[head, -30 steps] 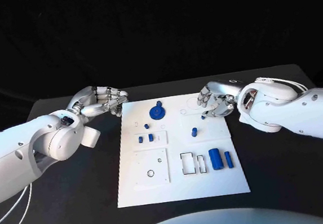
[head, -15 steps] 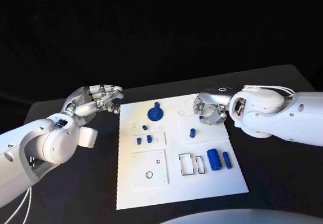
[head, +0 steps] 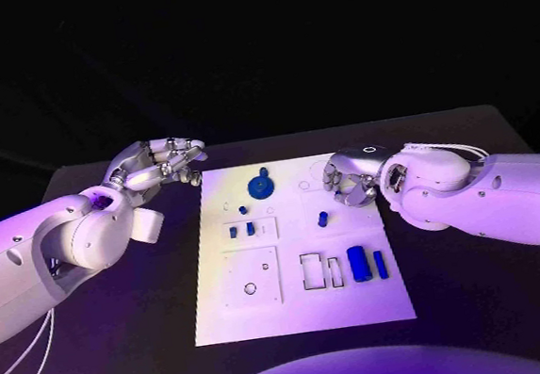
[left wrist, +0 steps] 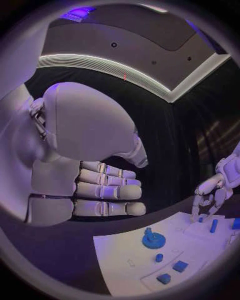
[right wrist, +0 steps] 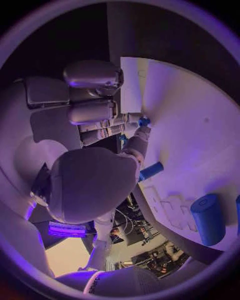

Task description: Assemble the parts on the task board

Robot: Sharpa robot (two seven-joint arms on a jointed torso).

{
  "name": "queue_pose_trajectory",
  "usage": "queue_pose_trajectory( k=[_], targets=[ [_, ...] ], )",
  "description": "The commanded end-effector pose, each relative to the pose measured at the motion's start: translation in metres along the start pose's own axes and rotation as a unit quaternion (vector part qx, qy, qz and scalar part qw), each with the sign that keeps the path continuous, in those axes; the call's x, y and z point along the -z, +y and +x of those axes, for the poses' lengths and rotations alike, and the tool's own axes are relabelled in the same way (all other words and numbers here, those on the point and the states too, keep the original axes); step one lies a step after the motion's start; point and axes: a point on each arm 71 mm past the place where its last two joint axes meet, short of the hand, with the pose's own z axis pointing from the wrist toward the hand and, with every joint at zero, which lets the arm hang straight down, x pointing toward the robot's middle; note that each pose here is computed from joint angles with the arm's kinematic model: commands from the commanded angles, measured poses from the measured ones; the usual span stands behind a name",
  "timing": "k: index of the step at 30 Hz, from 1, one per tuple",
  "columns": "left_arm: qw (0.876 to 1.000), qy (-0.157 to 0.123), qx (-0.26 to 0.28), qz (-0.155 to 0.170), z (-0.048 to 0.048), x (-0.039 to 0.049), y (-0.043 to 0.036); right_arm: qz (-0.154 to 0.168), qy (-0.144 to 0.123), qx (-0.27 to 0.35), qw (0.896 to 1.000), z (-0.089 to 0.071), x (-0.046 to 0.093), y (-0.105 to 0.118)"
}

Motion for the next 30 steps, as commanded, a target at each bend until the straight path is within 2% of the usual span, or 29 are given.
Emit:
queue_pose_trajectory(
  k=[1,13,30],
  targets=[
    [1.0,0.004,0.006,0.003,0.0015,0.0001,-0.0012,0.008,0.01,0.023,1.0,0.0042,0.0008,-0.0018],
    [1.0,0.007,0.002,0.0,0.0007,0.0004,-0.0005,0.009,0.012,0.042,0.999,0.0058,0.0029,-0.0026],
    [1.0,0.008,-0.003,-0.003,0.0003,0.0,0.0001,0.009,0.011,0.036,0.999,0.0103,0.0025,0.0003]
  ],
)
